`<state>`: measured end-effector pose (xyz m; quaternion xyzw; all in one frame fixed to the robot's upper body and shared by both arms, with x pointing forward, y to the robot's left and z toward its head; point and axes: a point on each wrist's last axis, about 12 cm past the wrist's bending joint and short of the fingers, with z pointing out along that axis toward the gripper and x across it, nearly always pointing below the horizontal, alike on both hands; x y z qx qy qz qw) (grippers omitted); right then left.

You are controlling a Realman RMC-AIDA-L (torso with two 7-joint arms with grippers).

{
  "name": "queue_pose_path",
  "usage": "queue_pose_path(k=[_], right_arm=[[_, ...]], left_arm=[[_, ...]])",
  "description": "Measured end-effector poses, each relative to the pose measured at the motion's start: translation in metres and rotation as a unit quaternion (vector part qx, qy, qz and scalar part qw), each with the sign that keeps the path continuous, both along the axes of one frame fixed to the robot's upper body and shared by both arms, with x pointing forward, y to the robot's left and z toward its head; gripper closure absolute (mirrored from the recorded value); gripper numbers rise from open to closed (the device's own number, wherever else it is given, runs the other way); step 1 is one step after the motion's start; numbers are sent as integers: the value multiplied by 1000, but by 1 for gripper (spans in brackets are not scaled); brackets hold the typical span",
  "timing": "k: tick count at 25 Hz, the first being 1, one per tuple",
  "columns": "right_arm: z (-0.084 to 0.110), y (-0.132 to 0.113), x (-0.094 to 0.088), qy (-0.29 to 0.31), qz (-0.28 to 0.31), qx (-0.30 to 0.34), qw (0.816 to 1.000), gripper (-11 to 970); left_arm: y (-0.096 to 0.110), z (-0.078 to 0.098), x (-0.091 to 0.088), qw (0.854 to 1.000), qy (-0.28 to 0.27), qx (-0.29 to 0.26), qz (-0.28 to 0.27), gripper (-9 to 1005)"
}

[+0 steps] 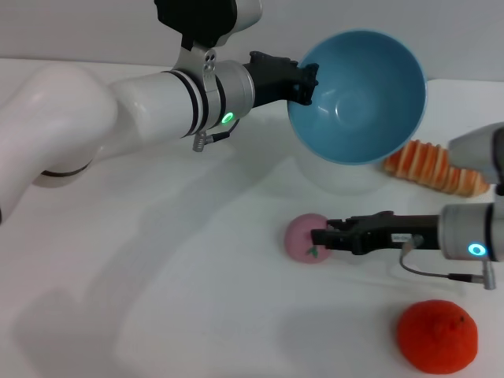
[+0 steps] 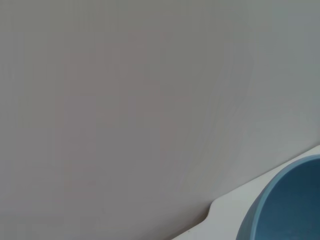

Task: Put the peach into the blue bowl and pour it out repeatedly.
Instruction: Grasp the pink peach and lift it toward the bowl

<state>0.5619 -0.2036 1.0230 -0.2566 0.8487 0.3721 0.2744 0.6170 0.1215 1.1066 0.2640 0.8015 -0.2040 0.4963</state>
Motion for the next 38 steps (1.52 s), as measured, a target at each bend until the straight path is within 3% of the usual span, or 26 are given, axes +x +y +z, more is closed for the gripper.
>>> queue_pose_path(k=[5, 9, 19, 25, 31, 34, 38], right_arm=[[-7, 18, 8, -4, -5, -38, 999, 431], [-6, 27, 10, -29, -9, -25, 999, 251], [-8, 21, 8, -29, -17, -20, 999, 250], [-9, 20, 7, -29, -16, -23, 999, 417], [-7, 17, 8, -34, -14, -18, 999, 663], [-2, 11, 6, -41, -8, -1, 999, 834], [19, -7, 6, -48, 2, 48, 998, 844]], left_arm=[[1, -1, 0, 1000, 0, 2, 4, 997], [1, -2, 0, 1000, 0, 2, 4, 997], [2, -2, 0, 1000, 1, 2, 4, 998], [1, -3, -1, 1000, 1, 4, 2, 997], [3, -5, -2, 1000, 5, 5, 4, 998], [5, -9, -3, 1000, 10, 8, 5, 998], [8, -11, -3, 1000, 13, 15, 2, 998]])
